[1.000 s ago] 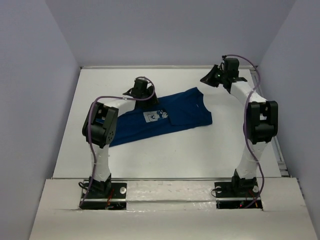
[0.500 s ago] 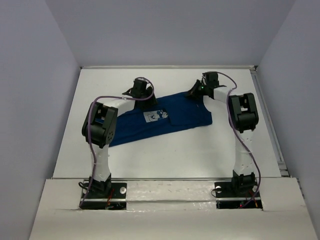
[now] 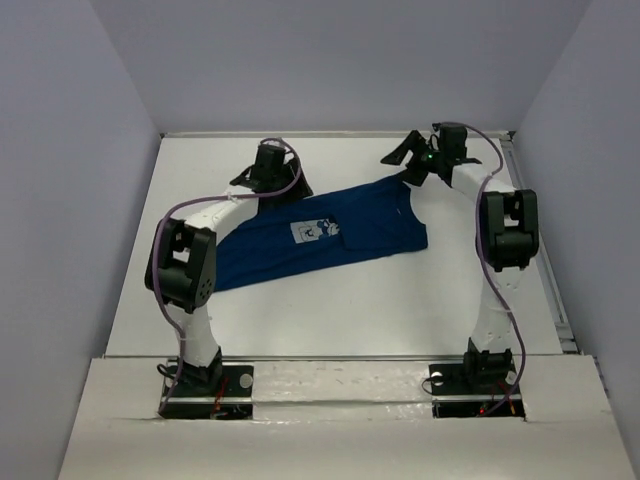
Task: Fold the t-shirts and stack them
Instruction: Fold the tshirt
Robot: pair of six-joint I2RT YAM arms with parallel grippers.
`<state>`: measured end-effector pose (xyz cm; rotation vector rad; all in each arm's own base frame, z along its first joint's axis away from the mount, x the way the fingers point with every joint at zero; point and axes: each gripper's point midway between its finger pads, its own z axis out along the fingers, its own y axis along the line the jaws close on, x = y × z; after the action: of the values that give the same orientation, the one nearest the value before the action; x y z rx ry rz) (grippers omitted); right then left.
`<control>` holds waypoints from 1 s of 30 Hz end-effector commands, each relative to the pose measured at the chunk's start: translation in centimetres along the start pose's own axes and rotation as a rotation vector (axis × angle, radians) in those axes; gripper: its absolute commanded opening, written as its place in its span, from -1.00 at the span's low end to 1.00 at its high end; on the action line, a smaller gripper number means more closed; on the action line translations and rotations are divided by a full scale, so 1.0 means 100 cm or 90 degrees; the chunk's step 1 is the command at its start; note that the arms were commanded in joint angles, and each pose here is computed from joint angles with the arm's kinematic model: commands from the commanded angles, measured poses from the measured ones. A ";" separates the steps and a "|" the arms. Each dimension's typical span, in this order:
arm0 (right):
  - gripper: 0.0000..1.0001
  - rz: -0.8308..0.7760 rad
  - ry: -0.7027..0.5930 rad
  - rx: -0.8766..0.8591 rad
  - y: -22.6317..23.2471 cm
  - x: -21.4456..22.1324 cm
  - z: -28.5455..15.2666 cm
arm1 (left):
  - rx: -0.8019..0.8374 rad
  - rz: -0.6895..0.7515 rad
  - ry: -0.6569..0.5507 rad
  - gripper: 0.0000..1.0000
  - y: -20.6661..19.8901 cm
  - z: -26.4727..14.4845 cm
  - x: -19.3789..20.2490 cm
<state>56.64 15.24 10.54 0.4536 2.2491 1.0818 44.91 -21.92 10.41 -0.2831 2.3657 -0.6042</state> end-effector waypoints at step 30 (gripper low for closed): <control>-1.00 -0.101 0.078 0.032 0.031 0.091 0.098 | 0.072 0.064 -0.248 -0.87 -0.053 -0.283 -0.047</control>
<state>50.09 22.72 3.51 0.2564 2.5029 0.8188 30.83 -16.58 35.25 -0.1867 1.9130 -0.6592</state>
